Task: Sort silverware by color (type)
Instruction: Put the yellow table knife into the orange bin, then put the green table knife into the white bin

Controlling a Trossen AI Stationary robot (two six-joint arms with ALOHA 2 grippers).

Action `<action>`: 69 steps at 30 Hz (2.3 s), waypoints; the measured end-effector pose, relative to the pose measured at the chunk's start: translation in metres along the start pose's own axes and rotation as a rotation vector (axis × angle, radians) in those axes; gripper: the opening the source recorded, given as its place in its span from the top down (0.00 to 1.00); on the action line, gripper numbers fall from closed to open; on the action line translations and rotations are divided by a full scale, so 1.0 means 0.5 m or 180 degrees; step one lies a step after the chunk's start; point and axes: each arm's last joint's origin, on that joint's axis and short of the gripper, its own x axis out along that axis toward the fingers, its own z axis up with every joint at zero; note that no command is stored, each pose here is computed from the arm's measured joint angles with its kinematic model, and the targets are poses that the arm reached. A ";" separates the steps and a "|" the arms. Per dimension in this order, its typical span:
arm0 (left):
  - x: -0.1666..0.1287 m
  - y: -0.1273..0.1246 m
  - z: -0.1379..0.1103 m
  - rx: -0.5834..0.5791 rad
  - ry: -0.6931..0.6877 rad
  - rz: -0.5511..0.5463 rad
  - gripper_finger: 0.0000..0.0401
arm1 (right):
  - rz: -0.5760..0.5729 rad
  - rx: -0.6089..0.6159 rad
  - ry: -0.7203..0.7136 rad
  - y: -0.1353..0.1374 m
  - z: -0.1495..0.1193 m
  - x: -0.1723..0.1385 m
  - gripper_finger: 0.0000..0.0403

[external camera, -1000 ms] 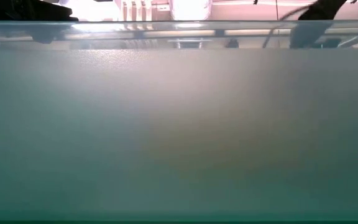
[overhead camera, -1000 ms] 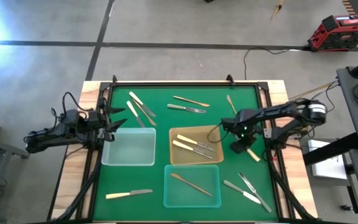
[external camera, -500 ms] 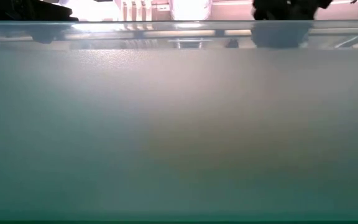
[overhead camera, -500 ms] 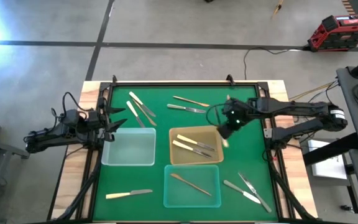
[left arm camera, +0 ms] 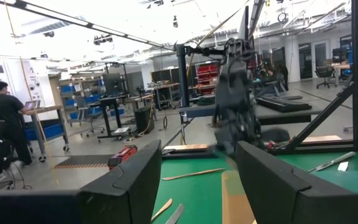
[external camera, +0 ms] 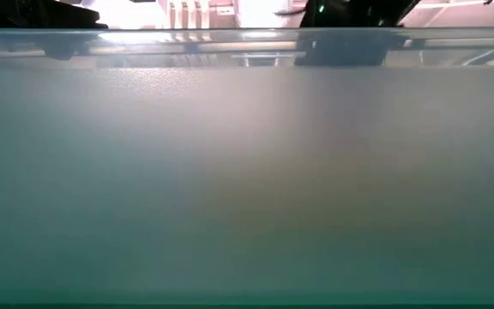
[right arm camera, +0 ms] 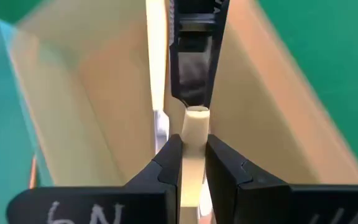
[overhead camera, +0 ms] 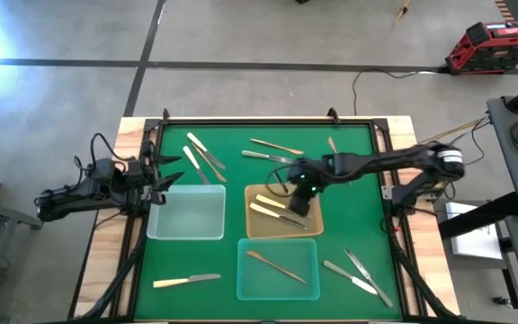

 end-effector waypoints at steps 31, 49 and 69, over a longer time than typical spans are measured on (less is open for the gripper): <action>0.000 0.000 0.000 0.0000 0.0000 0.0000 0.52 | -0.0053 0.0259 0.1658 0.121 -0.021 -0.132 0.53; 0.000 0.000 0.000 0.0000 0.0000 0.0000 0.52 | -0.0582 0.1480 0.1765 0.272 -0.390 -0.150 0.59; 0.000 0.000 0.000 0.0001 0.0000 0.0002 0.52 | -0.0646 0.0639 0.1422 0.310 -0.413 0.003 0.61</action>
